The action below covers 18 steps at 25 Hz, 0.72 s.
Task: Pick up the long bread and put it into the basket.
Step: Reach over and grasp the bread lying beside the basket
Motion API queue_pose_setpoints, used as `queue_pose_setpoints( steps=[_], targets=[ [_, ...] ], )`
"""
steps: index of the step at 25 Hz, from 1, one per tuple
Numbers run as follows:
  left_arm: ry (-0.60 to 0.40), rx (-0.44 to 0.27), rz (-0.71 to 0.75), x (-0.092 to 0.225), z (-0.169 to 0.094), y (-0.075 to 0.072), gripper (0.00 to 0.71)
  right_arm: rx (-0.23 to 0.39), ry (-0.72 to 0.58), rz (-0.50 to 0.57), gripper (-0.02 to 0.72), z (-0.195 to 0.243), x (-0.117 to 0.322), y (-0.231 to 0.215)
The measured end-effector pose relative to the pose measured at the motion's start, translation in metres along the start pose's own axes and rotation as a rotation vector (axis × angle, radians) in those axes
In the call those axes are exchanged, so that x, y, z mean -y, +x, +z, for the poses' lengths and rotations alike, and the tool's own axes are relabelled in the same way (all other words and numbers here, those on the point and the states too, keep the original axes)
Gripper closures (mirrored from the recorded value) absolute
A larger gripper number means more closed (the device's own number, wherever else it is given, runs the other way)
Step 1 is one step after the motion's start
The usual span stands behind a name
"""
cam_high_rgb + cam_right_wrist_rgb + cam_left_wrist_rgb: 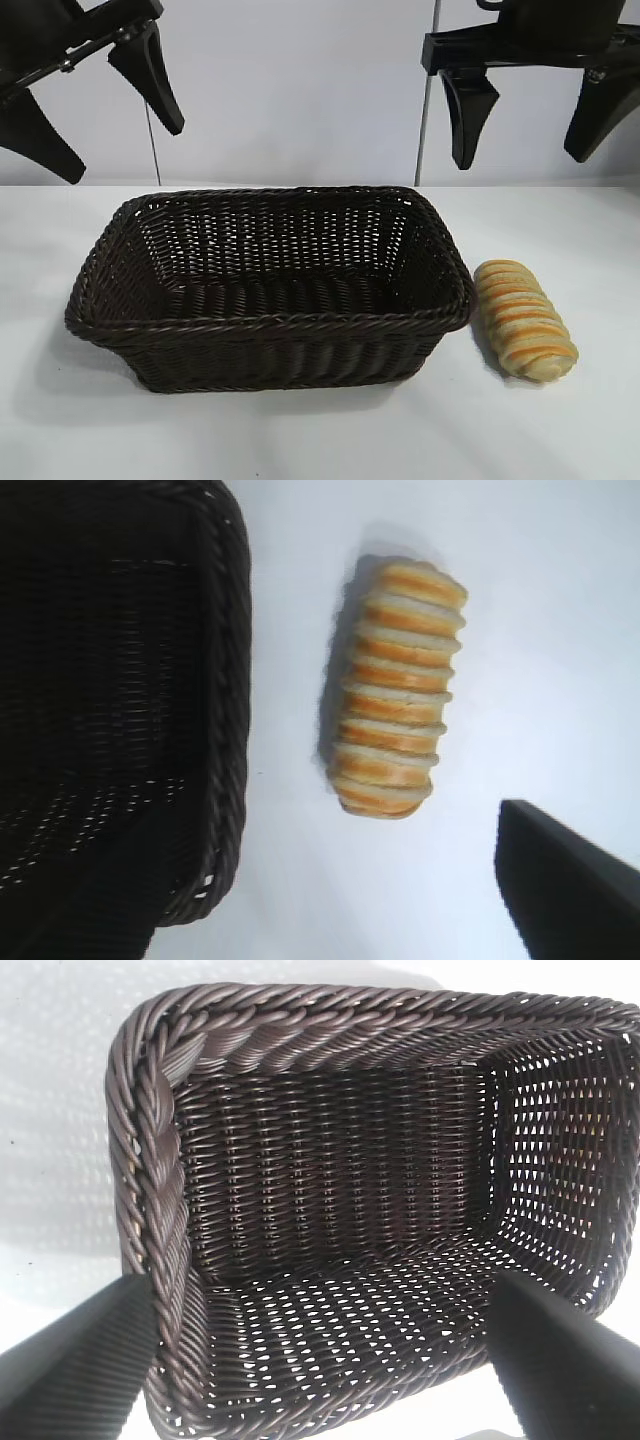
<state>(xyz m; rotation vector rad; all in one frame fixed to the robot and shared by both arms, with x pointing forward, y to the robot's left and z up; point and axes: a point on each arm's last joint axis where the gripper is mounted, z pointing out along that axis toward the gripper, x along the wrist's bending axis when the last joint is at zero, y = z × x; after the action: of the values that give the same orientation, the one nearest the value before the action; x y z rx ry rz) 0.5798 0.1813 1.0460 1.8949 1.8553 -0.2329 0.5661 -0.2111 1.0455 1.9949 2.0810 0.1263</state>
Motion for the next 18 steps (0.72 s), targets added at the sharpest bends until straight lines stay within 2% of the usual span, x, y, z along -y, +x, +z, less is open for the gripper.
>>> queue_pose_setpoints(
  steps=[4,11,18],
  targets=[
    [0.000,0.000,0.000,0.000,0.000,0.000,0.062,0.009,0.026,0.045,0.071,0.031,0.011,-0.019],
    [-0.007,0.000,-0.001,-0.001,0.000,0.000,0.062,-0.057,-0.067,0.071,0.071,0.065,0.025,-0.013],
    [-0.015,0.000,-0.001,-0.001,0.000,0.000,0.062,-0.069,-0.075,0.083,0.071,0.088,0.027,-0.009]
  ],
)
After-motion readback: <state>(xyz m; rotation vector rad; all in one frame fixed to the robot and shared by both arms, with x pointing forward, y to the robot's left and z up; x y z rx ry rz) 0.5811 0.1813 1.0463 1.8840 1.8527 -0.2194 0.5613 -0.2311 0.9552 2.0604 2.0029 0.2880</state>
